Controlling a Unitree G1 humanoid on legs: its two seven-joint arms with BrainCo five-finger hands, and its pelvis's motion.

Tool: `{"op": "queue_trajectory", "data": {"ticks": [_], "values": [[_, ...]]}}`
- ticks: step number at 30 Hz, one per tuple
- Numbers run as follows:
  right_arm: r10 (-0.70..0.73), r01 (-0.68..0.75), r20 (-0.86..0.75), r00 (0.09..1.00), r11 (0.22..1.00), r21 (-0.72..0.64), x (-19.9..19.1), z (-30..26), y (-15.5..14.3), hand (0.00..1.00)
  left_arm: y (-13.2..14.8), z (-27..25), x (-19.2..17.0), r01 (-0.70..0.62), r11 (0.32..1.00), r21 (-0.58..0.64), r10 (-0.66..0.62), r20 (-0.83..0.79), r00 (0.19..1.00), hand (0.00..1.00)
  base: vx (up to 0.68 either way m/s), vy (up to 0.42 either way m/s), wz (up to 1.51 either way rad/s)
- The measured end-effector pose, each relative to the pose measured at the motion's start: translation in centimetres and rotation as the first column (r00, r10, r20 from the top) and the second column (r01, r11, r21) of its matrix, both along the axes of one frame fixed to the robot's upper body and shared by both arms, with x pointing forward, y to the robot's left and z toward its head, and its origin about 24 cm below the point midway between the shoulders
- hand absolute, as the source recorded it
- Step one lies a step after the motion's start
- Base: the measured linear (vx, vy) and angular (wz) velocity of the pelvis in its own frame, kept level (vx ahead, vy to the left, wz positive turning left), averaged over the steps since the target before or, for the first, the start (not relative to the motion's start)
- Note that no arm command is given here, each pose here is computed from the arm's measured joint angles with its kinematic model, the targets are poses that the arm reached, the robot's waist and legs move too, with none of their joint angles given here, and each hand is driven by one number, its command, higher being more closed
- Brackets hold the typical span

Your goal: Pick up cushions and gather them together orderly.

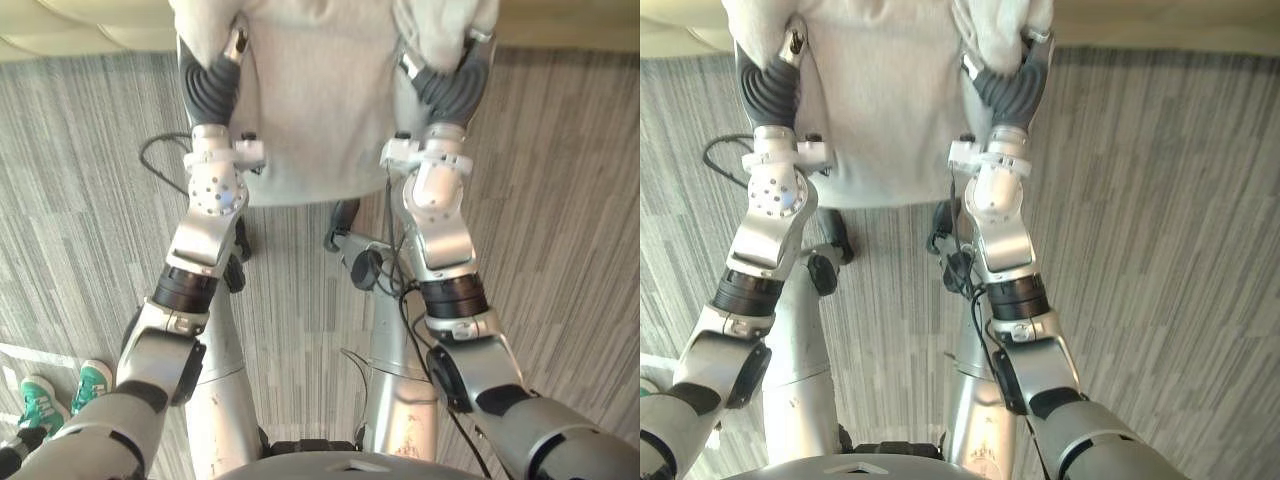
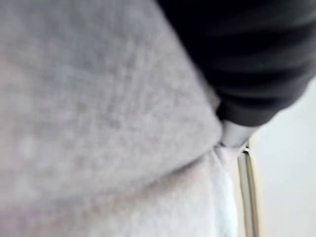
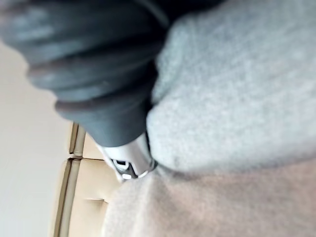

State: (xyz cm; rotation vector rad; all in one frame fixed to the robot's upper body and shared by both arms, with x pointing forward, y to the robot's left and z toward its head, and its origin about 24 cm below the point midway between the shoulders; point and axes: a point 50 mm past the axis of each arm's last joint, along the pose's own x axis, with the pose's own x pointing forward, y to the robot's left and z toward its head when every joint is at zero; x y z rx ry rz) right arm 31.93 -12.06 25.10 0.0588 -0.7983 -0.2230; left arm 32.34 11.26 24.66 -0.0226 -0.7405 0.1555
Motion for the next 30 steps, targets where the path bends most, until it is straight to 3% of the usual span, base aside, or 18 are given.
{"op": "queue_trajectory", "data": {"ticks": [6,12,18,30], "values": [[0.105,-0.101,-0.110,0.988,0.994,0.038,-1.7,-5.3,-0.4,1.00,0.1,-3.0,-1.9,0.052,0.998,0.021,-0.051,-0.050,0.997,1.00,0.02,0.007,0.06],[0.165,-0.146,-0.320,0.933,0.986,0.085,-4.4,-12.0,-0.9,1.00,0.2,-9.9,-4.4,0.095,0.995,-0.019,-0.097,-0.261,0.960,1.00,0.09,0.021,0.06],[0.227,-0.190,-0.519,0.824,0.974,0.126,-8.4,-17.9,-0.5,1.00,1.8,-17.0,-8.3,0.087,0.995,-0.052,-0.101,-0.505,0.857,1.00,0.15,0.042,-0.12],[0.242,-0.181,-0.716,0.654,0.970,0.163,-10.0,-23.7,-1.2,1.00,2.3,-23.0,-11.1,0.084,0.992,-0.098,-0.129,-0.706,0.696,1.00,0.08,0.027,0.04]]}}
